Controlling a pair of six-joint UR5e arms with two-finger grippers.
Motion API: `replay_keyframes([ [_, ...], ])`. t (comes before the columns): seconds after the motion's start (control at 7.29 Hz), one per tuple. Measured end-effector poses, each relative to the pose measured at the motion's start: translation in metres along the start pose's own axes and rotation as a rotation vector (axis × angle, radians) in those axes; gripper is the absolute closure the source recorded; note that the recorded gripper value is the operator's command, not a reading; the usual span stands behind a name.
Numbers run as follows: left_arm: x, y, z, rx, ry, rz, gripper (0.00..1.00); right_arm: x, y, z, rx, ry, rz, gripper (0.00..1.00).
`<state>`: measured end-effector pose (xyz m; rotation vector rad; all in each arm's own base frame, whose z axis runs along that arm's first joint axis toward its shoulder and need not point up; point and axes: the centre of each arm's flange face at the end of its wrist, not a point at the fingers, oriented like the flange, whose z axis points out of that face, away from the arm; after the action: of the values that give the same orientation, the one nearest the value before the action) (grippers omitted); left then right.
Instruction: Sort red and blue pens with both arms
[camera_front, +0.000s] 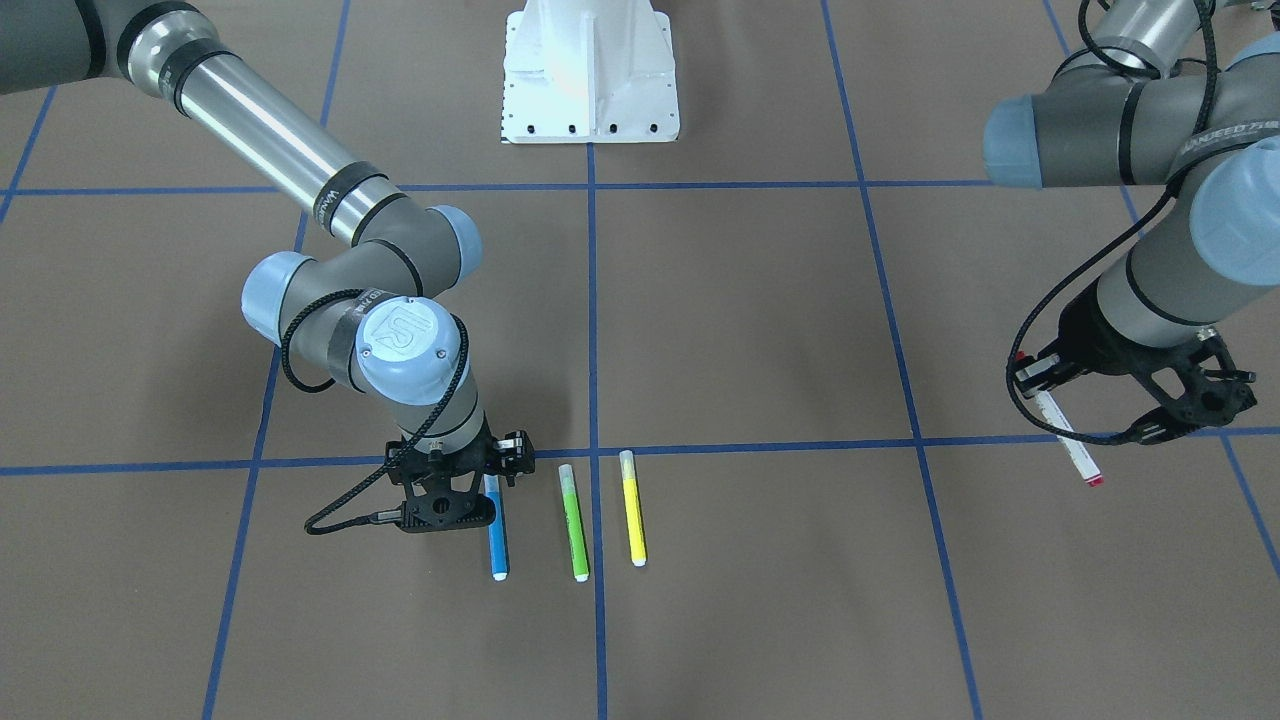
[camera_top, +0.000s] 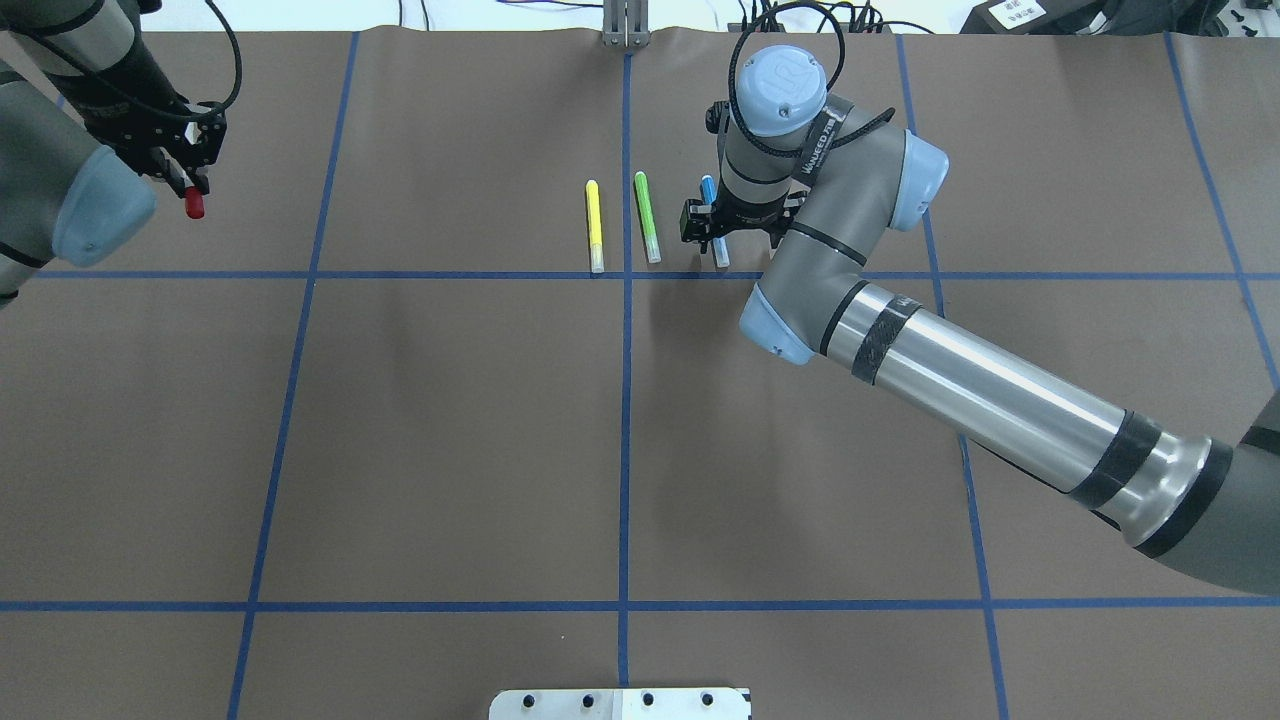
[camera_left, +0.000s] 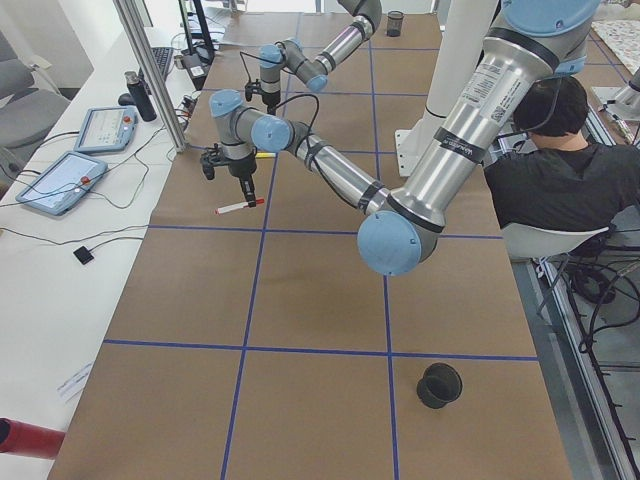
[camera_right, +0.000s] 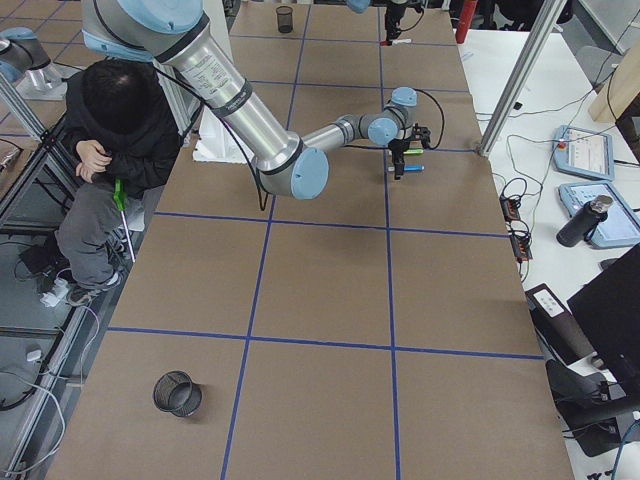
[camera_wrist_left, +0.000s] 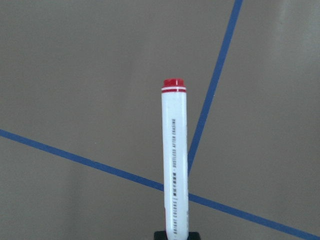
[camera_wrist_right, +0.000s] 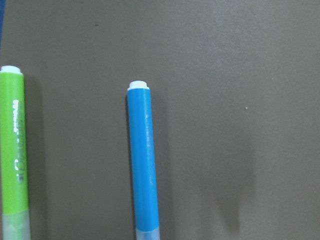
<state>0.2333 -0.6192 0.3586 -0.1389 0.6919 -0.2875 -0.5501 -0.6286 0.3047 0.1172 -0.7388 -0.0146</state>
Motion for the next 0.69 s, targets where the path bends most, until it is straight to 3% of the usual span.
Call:
replay_keyframes([
  [0.69,-0.036,-0.012,-0.006,0.012,-0.012,0.072,1.0,-0.009,0.002,0.006,0.007,0.011,-0.008,0.54],
])
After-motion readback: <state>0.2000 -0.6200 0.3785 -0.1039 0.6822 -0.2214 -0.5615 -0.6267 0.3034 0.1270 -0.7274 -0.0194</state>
